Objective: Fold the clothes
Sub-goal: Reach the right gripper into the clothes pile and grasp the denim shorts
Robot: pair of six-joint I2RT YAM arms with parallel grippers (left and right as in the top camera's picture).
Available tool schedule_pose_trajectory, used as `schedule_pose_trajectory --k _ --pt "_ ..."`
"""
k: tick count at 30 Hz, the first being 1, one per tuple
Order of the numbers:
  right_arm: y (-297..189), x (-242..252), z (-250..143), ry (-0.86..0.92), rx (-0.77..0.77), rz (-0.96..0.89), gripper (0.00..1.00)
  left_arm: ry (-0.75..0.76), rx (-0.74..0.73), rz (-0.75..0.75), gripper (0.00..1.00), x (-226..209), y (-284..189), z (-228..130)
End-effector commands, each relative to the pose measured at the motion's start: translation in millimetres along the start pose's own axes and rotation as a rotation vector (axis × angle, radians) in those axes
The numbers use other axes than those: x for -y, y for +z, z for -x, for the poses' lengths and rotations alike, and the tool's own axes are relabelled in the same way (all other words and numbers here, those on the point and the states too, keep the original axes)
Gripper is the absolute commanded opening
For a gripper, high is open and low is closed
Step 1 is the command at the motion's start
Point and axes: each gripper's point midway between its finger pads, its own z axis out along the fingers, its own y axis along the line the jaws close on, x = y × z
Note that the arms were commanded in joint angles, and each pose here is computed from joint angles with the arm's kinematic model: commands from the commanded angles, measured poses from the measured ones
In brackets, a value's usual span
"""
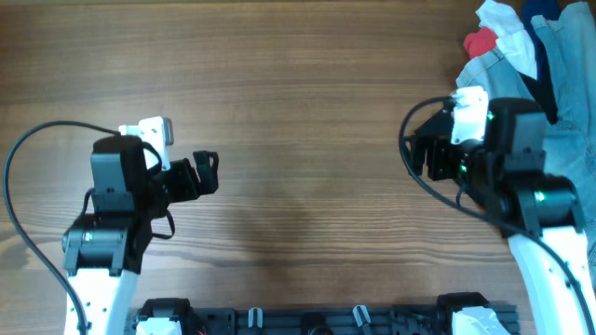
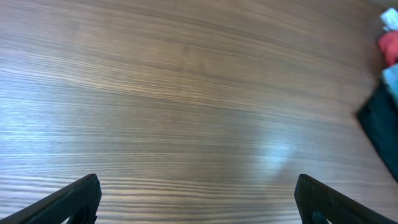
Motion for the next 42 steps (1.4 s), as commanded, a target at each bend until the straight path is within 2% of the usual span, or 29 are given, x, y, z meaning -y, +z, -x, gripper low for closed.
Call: schedule_pose_trajectory --k 1,7,13,17,21,29,32,35,38,42 --pt "11.1 2.3 0.5 -0.018 -0.038 -0.003 1.00 0.005 -0.011 -0.118 1.00 24.5 -6.4 6.0" --pt "29.0 60.3 10.1 0.174 -0.019 -0.234 1.00 0.005 0.007 -0.059 1.00 14.5 -5.7 9.1" --pt "72.5 112.7 37.5 0.192 0.057 -0.334 1.00 0.009 0.023 -0.064 1.00 15.8 -5.8 13.0" --pt "111.2 149.6 20.7 0.230 -0.008 -0.422 1.00 0.008 0.022 -0.064 1.00 15.7 -5.7 12.8" --pt "141.4 188.0 0.7 0.293 -0.048 -0.496 0.95 0.009 0.022 -0.064 1.00 15.7 -5.7 12.9" --pt "169.0 218.5 -19.0 0.371 -0.061 -0.525 0.90 0.008 0.021 -0.064 1.00 15.7 -5.6 12.5" --pt "170.0 226.5 -23.4 0.376 -0.067 -0.556 0.88 0.008 0.020 -0.067 0.96 16.2 -5.6 12.4" --pt "167.5 230.5 -25.1 0.378 -0.071 -0.578 0.78 0.008 0.020 -0.067 0.95 16.2 -5.6 12.3" --pt "166.1 229.0 -36.0 0.383 -0.117 -0.580 0.61 0.008 0.020 -0.067 0.92 16.2 -5.6 12.3" --pt "166.0 228.1 -39.7 0.384 -0.131 -0.579 0.53 0.008 0.020 -0.067 0.90 16.2 -5.6 12.3"
